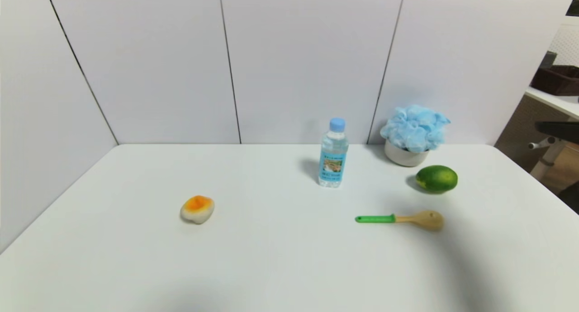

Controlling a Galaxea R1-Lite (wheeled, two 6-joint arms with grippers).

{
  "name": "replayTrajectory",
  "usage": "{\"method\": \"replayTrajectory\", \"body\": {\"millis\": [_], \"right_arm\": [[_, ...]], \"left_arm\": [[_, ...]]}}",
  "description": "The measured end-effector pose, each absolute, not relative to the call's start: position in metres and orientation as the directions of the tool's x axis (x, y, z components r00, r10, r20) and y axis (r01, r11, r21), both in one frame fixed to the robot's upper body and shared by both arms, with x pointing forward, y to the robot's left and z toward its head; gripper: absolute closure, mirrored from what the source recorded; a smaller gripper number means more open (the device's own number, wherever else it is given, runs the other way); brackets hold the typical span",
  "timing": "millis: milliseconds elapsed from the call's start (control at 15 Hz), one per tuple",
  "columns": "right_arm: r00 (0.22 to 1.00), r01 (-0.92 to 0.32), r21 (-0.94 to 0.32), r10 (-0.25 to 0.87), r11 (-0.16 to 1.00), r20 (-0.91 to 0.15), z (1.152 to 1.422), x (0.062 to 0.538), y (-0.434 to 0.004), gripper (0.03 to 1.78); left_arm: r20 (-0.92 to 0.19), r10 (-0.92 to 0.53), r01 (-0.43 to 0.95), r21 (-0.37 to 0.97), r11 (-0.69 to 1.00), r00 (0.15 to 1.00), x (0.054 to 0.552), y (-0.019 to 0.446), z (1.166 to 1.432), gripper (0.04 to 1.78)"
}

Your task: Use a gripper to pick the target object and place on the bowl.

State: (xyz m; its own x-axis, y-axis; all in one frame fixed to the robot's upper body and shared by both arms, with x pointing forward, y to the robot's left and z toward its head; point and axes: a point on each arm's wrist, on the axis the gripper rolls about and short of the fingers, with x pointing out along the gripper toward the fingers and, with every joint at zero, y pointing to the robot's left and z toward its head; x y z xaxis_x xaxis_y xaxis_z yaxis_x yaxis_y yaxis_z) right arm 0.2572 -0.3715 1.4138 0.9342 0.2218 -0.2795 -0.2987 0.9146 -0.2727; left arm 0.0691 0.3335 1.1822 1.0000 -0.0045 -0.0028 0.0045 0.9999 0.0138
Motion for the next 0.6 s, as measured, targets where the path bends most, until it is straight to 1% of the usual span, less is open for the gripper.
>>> {"method": "replayTrajectory", "body": {"millis": [267, 400, 467, 600], "right_arm": [[0.962, -0.164, -0.183, 0.115, 0.969, -0.249, 1.392, 0.189, -0.356, 0.13], [0.960, -0.106, -0.128, 0.068, 0.986, -0.271, 1.374, 0.165, -0.350, 0.12], [0.960, -0.059, -0.115, 0.025, 0.992, -0.280, 1.364, 0.156, -0.349, 0.12], [0.957, 0.029, -0.118, -0.062, 0.993, -0.282, 1.345, 0.143, -0.346, 0.12]], "left_arm": [[-0.003, -0.004, 0.004, 0.014, 1.000, 1.000, 0.069, 0.334, 1.182, 0.13], [-0.003, -0.004, 0.005, 0.014, 1.000, 1.000, 0.069, 0.334, 1.182, 0.13], [-0.003, -0.004, 0.005, 0.014, 1.000, 1.000, 0.069, 0.334, 1.182, 0.13], [-0.003, -0.004, 0.005, 0.014, 1.000, 1.000, 0.069, 0.334, 1.182, 0.13]]}}
